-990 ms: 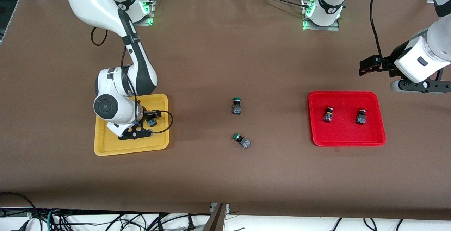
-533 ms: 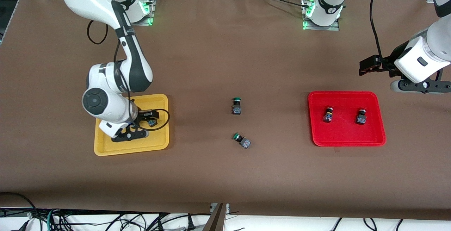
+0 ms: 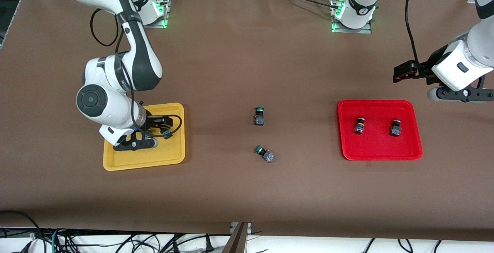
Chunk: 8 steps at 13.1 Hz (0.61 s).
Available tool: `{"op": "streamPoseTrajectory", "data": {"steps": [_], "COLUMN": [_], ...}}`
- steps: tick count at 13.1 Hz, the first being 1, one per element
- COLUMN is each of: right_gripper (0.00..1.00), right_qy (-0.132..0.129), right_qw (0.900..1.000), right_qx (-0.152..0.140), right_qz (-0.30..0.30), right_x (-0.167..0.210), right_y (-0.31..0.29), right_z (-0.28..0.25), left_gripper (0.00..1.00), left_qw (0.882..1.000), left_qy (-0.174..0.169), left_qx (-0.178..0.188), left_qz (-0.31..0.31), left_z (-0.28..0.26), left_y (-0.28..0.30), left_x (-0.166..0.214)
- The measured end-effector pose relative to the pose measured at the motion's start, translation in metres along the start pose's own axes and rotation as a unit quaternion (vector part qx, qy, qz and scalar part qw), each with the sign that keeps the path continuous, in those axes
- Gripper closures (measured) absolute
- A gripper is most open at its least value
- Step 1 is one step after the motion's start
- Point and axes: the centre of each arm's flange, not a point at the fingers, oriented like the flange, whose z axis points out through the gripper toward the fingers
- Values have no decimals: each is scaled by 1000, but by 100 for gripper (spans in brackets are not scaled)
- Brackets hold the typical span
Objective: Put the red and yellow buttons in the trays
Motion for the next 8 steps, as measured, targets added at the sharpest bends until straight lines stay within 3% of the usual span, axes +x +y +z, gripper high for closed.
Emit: {"op": "streamPoseTrajectory", "data": {"steps": [5,8], "right_gripper": [0,0], "right_qy": [-1,3], "right_qw": [1000,1000], "right_qx": [21,12], "right_qz": [1,-2], "right_x": [-36,-60], "right_y": [14,27], "right_z": [-79,-107], "left_gripper": [0,0], "left_qw": [1000,1000], "left_qy": [0,0], "left_qx": [0,0], "left_qz": [0,0], "left_z": [0,0], "left_y": [0,0], "left_x": [0,0]}}
